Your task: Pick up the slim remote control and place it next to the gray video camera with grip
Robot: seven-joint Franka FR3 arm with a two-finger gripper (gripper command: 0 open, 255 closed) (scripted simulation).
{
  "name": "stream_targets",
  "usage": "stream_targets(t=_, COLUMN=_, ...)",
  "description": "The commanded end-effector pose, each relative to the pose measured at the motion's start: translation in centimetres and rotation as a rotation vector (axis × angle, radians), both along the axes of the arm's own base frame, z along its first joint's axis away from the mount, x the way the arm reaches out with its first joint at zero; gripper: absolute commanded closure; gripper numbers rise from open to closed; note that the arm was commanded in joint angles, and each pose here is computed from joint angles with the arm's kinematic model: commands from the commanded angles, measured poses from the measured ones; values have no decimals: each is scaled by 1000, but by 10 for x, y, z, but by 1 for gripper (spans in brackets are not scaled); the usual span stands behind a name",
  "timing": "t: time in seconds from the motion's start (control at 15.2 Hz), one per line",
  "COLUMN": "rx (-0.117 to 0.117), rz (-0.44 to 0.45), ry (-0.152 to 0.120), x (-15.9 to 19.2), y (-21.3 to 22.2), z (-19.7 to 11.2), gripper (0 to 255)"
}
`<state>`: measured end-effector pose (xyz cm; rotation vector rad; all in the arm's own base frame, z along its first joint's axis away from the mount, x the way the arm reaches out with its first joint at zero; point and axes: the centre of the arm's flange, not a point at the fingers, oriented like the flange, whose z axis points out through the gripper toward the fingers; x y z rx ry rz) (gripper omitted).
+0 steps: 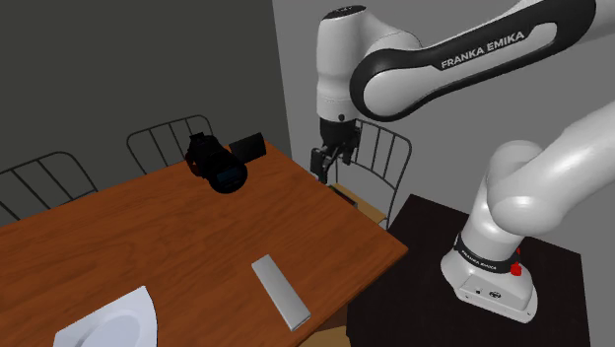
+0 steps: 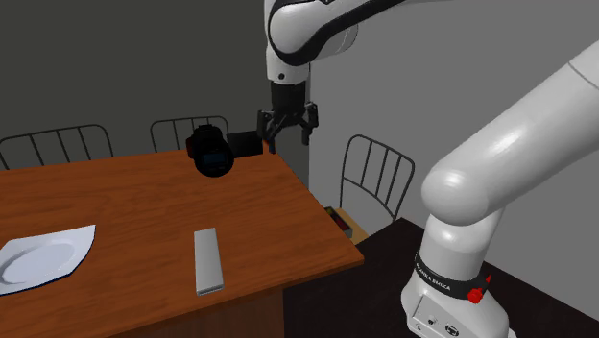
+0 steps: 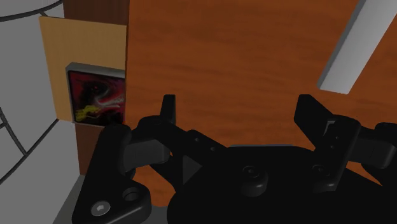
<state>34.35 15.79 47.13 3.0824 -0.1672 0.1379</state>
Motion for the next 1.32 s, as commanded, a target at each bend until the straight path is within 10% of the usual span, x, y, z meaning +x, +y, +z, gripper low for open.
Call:
stream_targets(t=0.0, rx=5, rz=0, ry=6, x=5, y=19, z=-15, gripper=0)
stream_targets(t=1.25, rx=34, rz=7, ry=73, x=40, y=204, z=-178, gripper=0)
